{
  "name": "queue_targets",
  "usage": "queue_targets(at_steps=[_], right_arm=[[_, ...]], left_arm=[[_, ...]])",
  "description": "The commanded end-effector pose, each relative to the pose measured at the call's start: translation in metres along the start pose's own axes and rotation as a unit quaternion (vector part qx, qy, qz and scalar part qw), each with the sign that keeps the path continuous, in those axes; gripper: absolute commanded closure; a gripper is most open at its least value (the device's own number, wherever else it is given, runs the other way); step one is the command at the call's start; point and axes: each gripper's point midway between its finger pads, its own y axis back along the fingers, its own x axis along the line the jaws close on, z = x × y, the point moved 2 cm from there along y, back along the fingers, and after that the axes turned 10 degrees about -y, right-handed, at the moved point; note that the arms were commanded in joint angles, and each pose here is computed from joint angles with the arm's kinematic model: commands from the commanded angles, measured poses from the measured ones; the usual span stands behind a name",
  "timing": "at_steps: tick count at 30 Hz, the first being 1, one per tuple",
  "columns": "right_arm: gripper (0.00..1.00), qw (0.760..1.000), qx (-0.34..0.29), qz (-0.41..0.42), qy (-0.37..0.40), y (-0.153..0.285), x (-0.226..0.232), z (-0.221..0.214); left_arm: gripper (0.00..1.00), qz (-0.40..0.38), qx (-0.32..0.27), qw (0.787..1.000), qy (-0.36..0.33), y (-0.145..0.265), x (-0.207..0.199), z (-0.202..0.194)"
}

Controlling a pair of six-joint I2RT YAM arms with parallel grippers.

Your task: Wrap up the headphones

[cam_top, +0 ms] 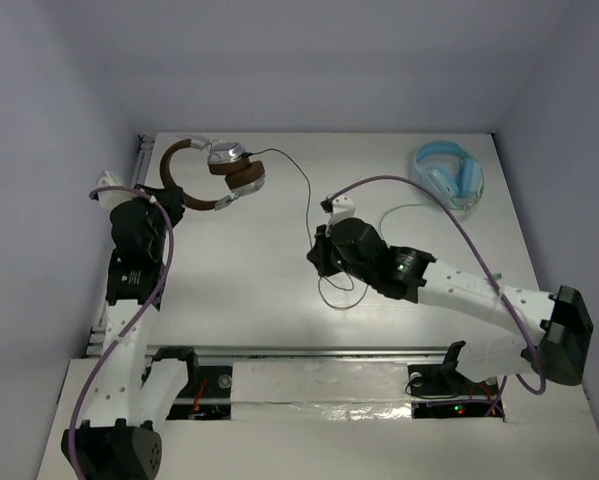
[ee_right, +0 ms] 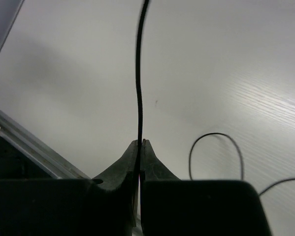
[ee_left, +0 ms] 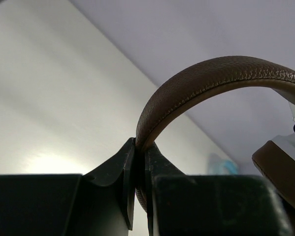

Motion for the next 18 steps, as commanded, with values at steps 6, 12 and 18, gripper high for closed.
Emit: queue_targets(at_steps=[6, 12, 18], right_arm=[[1.00, 0.983, -0.064, -0.138, 0.102, 0.080, -0.003, 0.078], [1.00, 0.961, -0.164, -0.136, 0.178, 0.111, 0.025, 0.158], [1.00, 0.936, -0.215, -0.099, 0.260, 0.109, 0.049, 0.194]], left_arm=[[1.00, 0.058, 0.047, 0.989, -0.131, 0.012, 0.036, -0.034], [1.00, -0.002, 0.155, 0.965, -0.211, 0.011, 0.007, -0.083], [1.00, -0.109, 0.255, 0.932, -0.234, 0.018, -0.013, -0.121]])
